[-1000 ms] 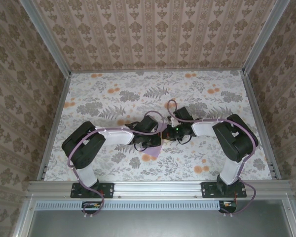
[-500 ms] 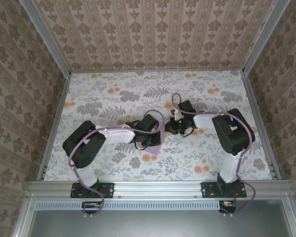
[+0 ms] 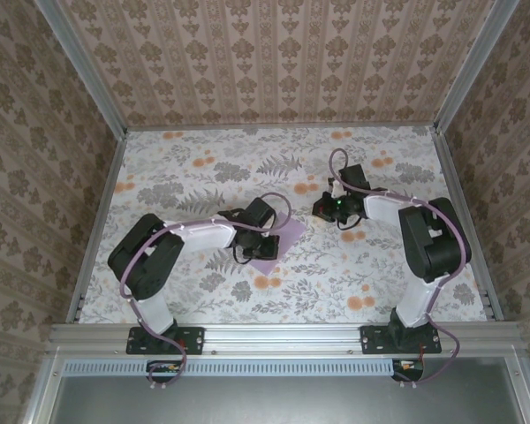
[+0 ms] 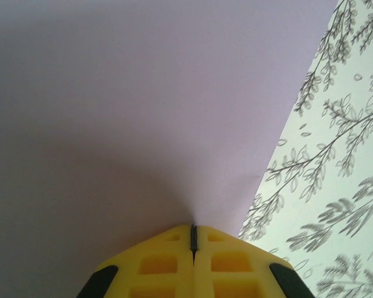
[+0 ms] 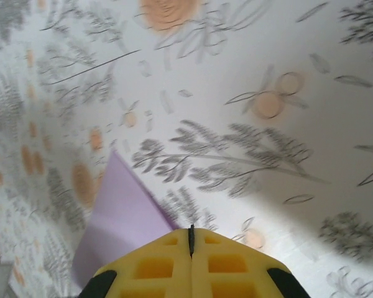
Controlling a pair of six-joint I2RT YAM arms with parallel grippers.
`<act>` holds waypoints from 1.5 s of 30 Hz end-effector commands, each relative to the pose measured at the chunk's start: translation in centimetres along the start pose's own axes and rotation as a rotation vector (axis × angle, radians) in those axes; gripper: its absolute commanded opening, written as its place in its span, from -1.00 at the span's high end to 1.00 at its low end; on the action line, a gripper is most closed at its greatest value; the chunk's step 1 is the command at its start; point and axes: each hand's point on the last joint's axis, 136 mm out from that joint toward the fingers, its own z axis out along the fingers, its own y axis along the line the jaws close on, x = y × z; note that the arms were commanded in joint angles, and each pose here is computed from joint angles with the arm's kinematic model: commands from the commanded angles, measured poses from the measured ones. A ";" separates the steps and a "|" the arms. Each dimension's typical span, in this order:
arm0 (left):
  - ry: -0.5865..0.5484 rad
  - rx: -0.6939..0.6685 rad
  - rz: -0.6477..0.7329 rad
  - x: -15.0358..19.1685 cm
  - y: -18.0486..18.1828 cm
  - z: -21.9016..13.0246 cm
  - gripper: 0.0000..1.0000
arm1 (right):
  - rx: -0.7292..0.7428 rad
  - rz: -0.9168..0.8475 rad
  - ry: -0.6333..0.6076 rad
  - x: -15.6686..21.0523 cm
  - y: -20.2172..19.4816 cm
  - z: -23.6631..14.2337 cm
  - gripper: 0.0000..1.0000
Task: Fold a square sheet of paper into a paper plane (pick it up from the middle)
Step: First fold in half a square sheet of paper at the center of the table.
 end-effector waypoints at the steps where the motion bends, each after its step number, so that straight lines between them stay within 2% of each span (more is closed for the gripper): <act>1: 0.124 -0.061 0.118 2.4 2.4 -0.6 1.00 | -0.082 -0.019 0.048 2.3 1.9 0.2 1.00; 7: 0.137 -0.039 0.185 2.1 2.6 -1.2 1.00 | -0.118 -0.063 0.134 5.7 4.6 2.3 1.00; 14: 0.087 0.008 0.166 1.2 1.5 -1.5 1.00 | -0.084 -0.023 0.180 7.2 4.1 4.9 1.00; 20: -0.027 0.025 0.040 -0.6 0.6 -2.5 1.00 | 0.029 0.057 0.132 7.5 1.1 5.1 1.00; 25: -0.154 0.043 -0.061 -2.1 -1.7 -3.5 1.00 | 0.075 0.165 0.048 8.2 -0.8 4.2 1.00; 31: -0.284 0.033 -0.264 -2.3 -2.9 -1.7 1.00 | 0.104 0.247 -0.016 8.8 -2.0 3.2 1.00; 37: -0.424 0.045 -0.418 -2.3 -3.1 -0.3 1.00 | 0.106 0.267 -0.016 9.3 -2.2 3.0 1.00; 45: -0.531 0.054 -0.475 -2.8 -2.4 -0.5 1.00 | 0.095 0.267 0.011 9.8 -2.3 3.5 1.00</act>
